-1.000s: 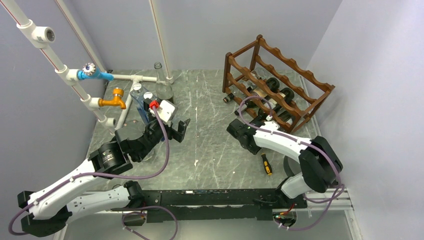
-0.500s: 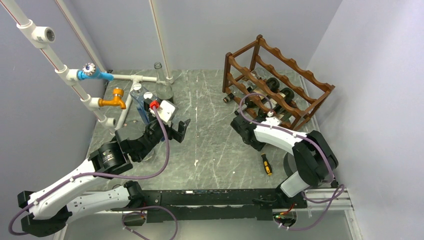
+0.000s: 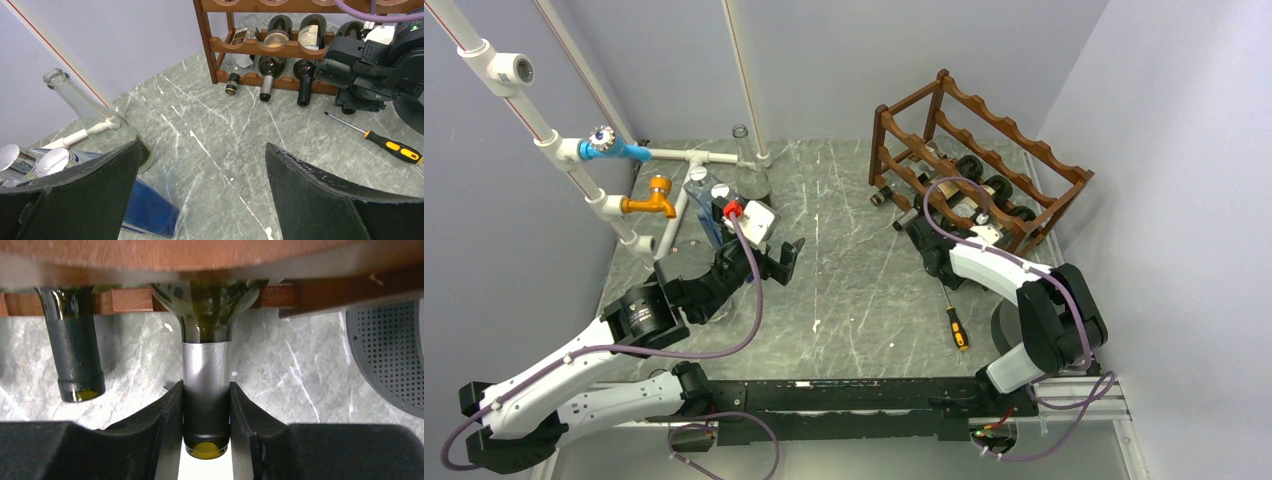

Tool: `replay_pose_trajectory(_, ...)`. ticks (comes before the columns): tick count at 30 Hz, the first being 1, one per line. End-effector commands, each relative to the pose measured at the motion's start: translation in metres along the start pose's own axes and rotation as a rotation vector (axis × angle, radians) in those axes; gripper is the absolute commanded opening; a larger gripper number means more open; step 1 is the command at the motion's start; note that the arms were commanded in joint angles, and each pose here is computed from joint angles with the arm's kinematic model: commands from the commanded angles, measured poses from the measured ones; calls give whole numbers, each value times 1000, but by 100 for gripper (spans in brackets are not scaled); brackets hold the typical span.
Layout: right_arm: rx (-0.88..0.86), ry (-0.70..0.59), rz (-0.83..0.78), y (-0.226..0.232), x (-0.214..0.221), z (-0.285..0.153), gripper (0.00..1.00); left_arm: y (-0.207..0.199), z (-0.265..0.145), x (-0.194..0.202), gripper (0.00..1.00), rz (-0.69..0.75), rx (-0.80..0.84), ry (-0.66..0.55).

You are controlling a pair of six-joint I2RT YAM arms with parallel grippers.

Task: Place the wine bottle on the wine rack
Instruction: Place the wine bottle in the wine rack.

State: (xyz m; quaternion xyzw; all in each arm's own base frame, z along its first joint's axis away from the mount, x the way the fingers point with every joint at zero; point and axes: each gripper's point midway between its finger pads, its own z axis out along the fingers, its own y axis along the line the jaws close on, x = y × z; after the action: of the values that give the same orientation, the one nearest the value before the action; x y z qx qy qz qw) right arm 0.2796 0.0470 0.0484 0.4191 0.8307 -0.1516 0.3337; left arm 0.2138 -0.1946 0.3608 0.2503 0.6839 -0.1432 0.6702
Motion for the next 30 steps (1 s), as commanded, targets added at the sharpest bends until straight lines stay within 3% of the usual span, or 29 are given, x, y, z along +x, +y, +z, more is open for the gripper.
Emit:
replay_pose_trajectory(1,56,-55,-27,-14,-12,12,0,3,-2,-13,100,-8,-3,-35)
replay_pose_trajectory(30,209,-136,-232,-11,-28,28,0,2,2,-8,100,4,-7,-18)
